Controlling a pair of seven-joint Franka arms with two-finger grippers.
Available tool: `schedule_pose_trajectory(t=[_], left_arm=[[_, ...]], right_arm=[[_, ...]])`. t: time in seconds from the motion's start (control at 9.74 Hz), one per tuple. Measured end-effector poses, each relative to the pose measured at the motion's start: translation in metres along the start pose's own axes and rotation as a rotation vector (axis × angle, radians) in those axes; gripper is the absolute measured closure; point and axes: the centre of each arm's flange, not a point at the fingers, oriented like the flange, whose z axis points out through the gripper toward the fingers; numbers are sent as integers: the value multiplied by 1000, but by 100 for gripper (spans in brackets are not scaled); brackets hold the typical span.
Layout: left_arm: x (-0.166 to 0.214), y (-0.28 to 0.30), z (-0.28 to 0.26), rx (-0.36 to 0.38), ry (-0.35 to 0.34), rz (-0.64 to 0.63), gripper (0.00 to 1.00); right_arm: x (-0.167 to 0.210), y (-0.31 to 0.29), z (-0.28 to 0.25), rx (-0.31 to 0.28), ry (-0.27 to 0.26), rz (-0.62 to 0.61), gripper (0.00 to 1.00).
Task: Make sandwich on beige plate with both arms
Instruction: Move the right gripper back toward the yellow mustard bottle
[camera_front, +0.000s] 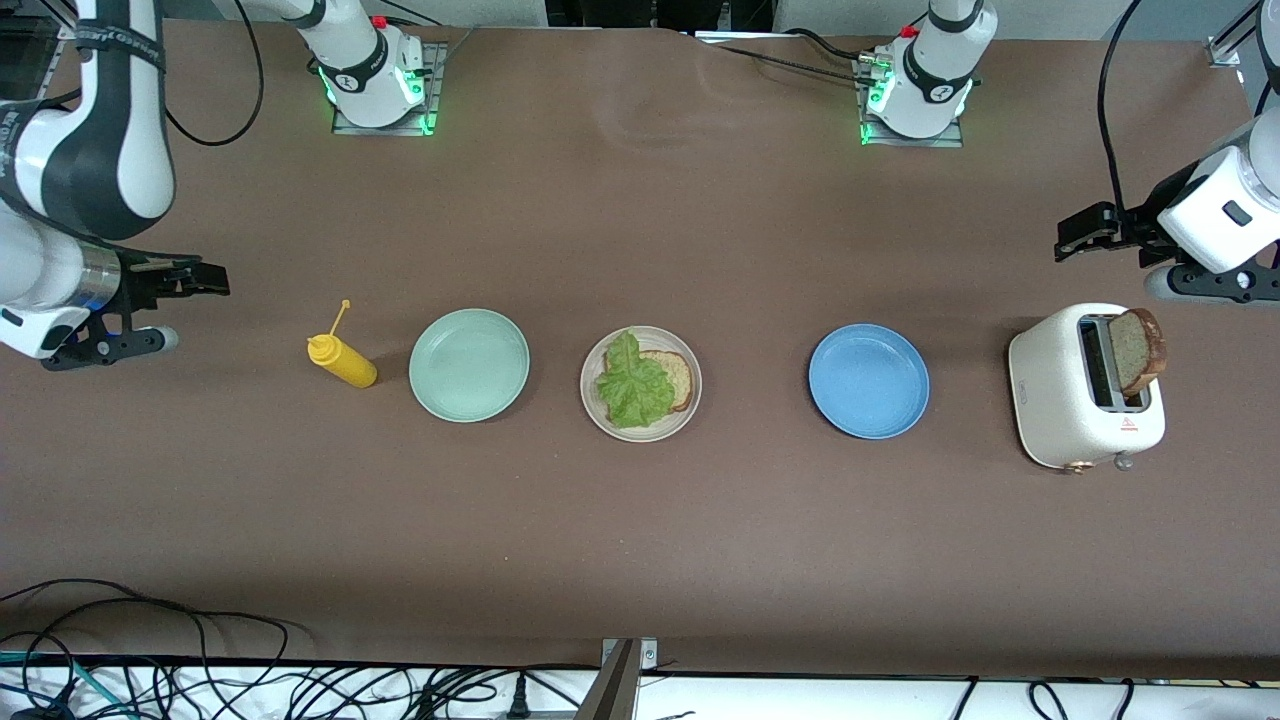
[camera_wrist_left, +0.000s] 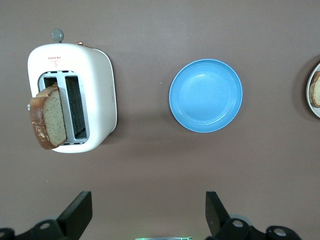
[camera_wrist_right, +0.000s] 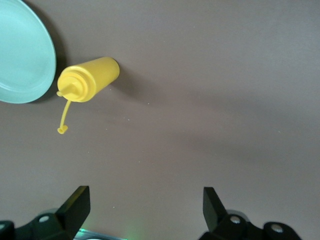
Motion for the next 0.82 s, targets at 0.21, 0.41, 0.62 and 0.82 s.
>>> schedule_pose_trajectory(t=[0.21,0.41,0.62,0.82], left_arm=[[0,0,0,0,0,0,0],[0,0,1,0,-1,0,0],[1,0,1,0,-3,0,0],[1,0,2,0,-3,0,0]], right_arm=[[-16,51,29,132,66,-90,0],[-19,83,59,243,153,-222,0],[-15,95,88,325,251,-354,0],[-16,100,117,401,353,-498,0]])
